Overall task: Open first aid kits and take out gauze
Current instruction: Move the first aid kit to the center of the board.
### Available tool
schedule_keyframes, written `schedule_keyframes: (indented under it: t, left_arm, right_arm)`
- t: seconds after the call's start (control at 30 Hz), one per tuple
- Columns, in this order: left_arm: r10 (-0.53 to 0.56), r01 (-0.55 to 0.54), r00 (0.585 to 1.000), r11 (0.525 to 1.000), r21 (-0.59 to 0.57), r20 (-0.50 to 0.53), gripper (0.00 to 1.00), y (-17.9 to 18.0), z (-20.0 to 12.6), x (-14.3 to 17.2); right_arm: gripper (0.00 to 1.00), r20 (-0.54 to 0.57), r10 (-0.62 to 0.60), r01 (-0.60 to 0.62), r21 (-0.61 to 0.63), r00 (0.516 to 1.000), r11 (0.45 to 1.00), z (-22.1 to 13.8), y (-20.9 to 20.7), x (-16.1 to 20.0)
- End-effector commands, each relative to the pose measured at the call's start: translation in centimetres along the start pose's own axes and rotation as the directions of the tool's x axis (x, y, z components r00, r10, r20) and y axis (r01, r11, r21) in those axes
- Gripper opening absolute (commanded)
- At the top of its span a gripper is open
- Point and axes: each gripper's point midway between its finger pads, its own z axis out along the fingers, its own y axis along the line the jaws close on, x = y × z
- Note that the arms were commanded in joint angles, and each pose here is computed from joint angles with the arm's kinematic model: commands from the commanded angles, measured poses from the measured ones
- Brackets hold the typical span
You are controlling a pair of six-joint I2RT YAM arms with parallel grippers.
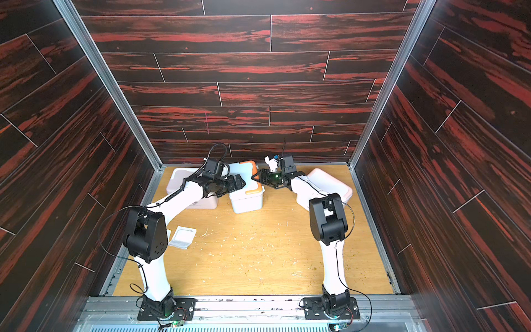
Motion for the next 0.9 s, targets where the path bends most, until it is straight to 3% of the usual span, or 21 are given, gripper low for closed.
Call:
schedule_keyframes:
  t: [0.0,0.4,0.87]
  left_arm:
    - [0.027,-0.023,0.998,0.998,0.064,-0.062,1.00,-2.6,-0.1,3.1]
    - [0.039,-0.032,0.997,0.993,0.117,-0.060,1.00,-4.9,-3.3,7.6]
    - [0.058,-0.043,0.995,0.982,0.185,-0.078,1.00,-7.0,-6.9,15.2]
  right_arm:
    - [0.68,-0.070,-0.018,0.012,-0.086,0.997,0.996,-0.6,4.2,3.1]
    - [0.67,-0.067,0.008,-0.014,-0.083,0.998,0.996,-4.4,6.2,7.8]
    - [0.68,-0.114,0.020,-0.024,-0.034,0.993,0.999,-9.9,7.6,18.9]
